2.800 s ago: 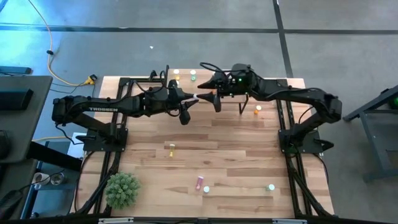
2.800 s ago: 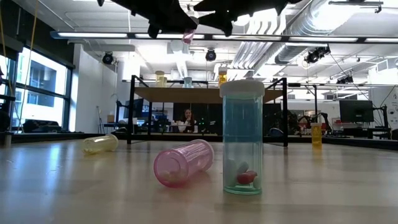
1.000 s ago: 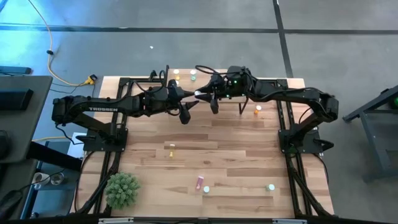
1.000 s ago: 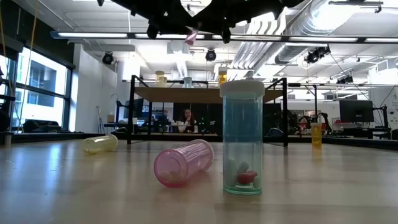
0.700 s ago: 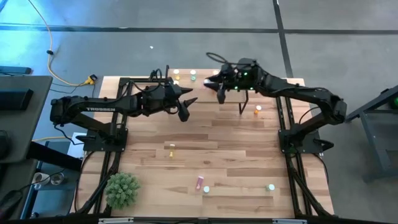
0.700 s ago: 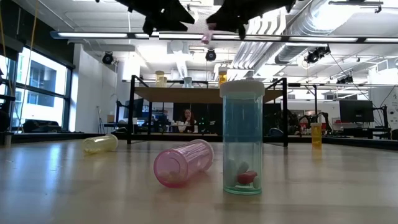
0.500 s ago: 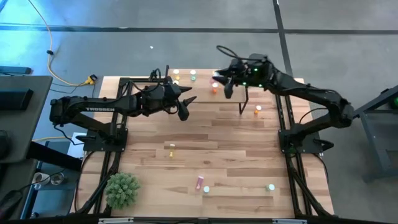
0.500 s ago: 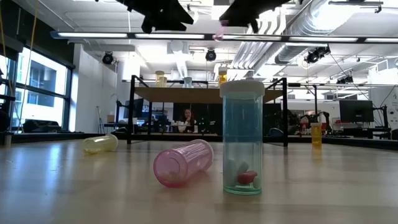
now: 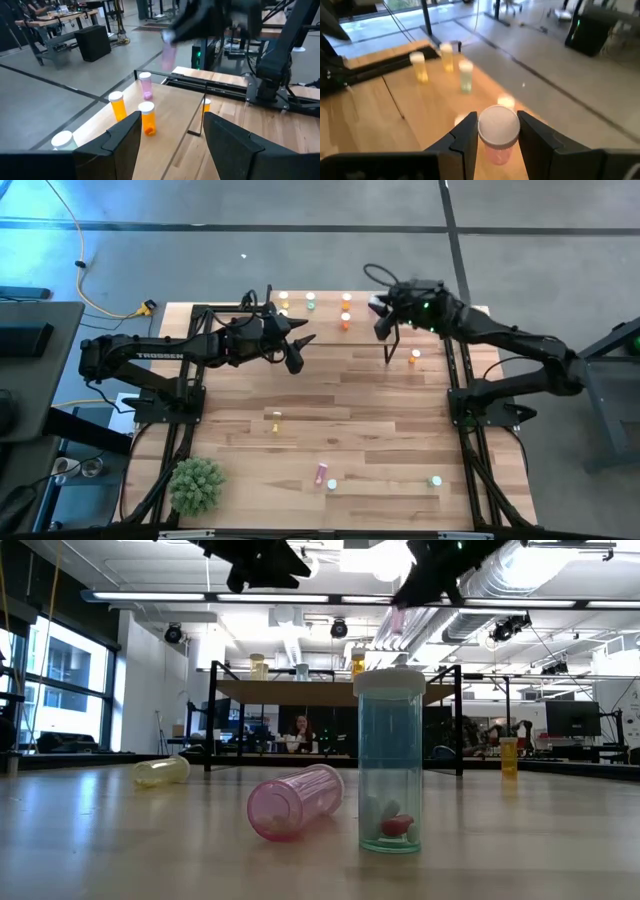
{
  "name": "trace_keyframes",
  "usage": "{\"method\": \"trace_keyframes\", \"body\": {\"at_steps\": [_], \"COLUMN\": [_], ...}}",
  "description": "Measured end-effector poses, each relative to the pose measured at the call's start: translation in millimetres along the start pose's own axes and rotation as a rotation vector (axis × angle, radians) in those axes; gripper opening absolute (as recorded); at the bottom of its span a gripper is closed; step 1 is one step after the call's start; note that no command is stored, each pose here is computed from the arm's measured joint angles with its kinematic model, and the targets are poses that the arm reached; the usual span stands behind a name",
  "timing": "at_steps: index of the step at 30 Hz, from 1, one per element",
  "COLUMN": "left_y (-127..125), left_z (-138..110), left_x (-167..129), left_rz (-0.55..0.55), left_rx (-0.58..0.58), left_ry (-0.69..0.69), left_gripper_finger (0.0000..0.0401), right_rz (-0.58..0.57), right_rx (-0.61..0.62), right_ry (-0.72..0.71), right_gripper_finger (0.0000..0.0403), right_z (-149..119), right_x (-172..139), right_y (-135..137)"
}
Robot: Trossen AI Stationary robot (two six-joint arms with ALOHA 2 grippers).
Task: Pick and place medicine bottles onto shelf by color
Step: Put the right pink pill bottle on the shelf aligned with the other pink pill bottle
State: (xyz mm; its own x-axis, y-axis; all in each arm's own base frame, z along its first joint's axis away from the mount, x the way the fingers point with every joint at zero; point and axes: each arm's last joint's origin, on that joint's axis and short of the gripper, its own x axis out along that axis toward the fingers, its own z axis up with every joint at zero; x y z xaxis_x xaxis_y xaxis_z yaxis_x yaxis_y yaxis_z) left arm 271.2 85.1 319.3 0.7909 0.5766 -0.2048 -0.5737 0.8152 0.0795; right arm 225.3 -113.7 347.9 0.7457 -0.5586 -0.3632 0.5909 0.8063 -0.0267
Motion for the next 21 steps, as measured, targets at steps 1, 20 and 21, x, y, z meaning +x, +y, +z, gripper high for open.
{"method": "trace_keyframes", "body": {"at_steps": [1,20,21], "left_y": [0.1,0.0,0.0], "left_z": [0.1,0.0,0.0], "left_x": [-0.1,0.0,0.0], "left_rz": [0.002,0.001,0.001], "left_rx": [0.000,0.000,0.000], "left_ry": [-0.001,0.000,0.000], "left_gripper_finger": [0.0204,0.0204,0.0204], "right_rz": [-0.001,-0.045,-0.048], "right_rx": [0.010,-0.016,-0.018], "right_ry": [0.004,0.027,0.039], "right_gripper_finger": [0.0109,0.0109,0.0109], "right_z": [-8.8,-74.8,-76.2], "right_x": [2.3,24.8,25.8], "right_y": [0.0,-3.1,-4.0]}}
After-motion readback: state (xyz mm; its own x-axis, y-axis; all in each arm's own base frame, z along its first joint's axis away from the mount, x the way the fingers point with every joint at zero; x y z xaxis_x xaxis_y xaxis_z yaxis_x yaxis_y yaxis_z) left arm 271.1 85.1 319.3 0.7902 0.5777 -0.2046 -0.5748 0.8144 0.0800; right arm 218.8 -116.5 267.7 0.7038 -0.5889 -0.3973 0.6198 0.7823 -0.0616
